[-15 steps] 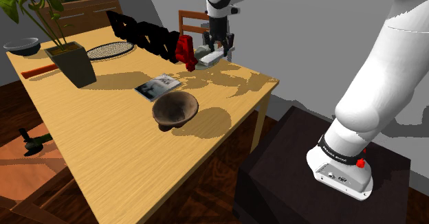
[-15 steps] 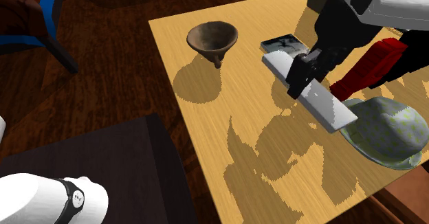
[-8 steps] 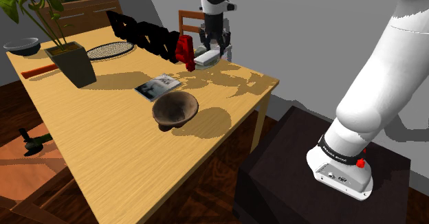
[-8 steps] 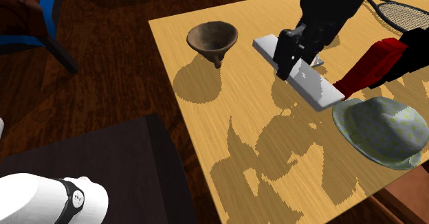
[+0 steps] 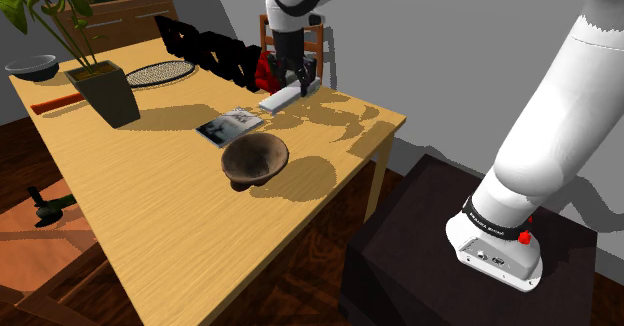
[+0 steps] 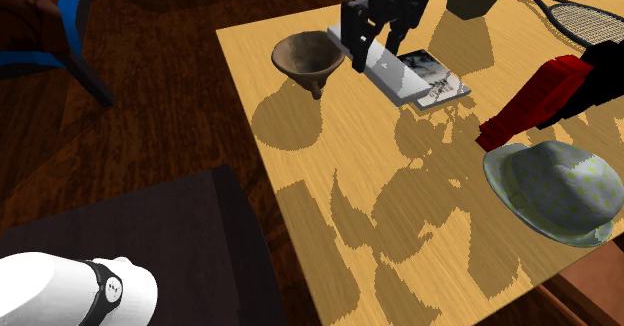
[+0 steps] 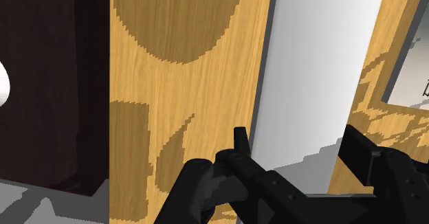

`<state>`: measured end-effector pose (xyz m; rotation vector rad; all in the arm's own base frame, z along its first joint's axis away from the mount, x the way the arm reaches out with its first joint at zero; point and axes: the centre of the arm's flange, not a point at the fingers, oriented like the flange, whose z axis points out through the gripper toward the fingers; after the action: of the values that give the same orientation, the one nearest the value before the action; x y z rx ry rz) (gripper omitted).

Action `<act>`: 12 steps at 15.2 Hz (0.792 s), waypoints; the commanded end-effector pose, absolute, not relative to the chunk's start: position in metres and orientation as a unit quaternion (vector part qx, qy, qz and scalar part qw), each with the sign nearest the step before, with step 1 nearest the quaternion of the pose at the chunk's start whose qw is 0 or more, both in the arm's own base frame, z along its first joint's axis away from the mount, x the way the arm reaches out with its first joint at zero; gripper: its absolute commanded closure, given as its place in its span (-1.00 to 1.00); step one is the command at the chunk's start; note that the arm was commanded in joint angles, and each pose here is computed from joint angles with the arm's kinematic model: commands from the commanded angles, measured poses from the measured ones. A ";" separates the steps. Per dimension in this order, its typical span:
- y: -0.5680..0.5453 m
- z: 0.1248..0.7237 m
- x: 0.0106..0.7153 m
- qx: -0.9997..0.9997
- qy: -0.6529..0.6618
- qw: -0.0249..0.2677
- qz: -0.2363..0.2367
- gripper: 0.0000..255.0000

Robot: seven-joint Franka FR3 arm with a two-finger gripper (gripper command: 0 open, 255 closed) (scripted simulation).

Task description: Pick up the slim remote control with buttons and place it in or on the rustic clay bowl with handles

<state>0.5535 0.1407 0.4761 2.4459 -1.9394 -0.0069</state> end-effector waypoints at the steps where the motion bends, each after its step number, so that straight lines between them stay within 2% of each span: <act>1: 0.166 0.477 0.549 0.783 -0.622 0.010 -0.002 1.00; 12: 0.308 0.479 0.517 0.783 -0.622 0.010 -0.002 1.00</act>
<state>0.5189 0.2938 0.4792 2.4464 -1.9385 -0.0070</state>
